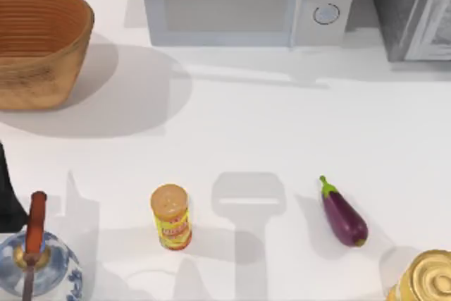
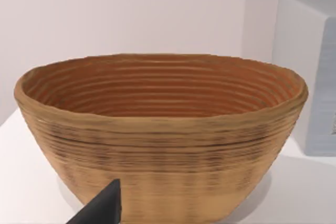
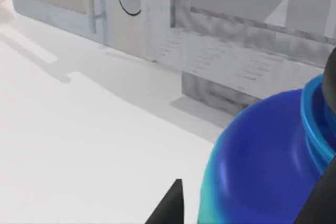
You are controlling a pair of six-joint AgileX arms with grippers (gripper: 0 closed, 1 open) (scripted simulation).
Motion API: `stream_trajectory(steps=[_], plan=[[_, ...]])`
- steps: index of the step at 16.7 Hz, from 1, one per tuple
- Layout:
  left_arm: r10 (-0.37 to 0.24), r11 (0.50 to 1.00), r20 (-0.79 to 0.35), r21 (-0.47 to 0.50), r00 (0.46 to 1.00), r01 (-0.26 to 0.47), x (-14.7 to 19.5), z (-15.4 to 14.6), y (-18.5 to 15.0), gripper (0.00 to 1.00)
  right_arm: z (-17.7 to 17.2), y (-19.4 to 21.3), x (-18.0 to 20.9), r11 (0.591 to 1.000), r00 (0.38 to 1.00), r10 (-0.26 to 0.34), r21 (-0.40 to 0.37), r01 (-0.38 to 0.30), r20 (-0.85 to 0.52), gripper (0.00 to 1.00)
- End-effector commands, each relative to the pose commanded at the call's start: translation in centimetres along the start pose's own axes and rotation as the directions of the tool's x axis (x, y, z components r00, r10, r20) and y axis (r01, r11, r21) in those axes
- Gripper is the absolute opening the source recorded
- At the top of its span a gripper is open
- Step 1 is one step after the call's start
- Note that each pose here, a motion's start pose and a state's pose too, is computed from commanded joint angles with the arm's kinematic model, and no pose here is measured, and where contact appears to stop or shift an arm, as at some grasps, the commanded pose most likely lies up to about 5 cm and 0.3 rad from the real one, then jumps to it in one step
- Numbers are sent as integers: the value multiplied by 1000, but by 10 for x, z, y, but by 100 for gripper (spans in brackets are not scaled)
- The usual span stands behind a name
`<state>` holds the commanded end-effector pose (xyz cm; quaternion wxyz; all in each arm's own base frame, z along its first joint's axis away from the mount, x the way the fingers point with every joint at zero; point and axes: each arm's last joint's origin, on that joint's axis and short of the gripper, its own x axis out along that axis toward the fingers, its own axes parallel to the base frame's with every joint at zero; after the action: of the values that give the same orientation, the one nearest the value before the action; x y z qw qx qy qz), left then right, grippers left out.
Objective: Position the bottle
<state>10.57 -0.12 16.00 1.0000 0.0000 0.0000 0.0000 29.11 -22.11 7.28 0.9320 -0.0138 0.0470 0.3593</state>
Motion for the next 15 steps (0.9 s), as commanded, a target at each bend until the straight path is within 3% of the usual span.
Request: stream_trajectory(steps=[8, 15], plan=[[0, 1000, 0, 0, 1000, 0, 0, 0, 0, 100, -16, 10, 58, 998, 997, 68, 5, -68, -39, 0], [0, 1000, 0, 0, 1000, 0, 0, 0, 0, 100, -31, 7, 64, 1000, 1000, 22, 12, -22, -17, 0]])
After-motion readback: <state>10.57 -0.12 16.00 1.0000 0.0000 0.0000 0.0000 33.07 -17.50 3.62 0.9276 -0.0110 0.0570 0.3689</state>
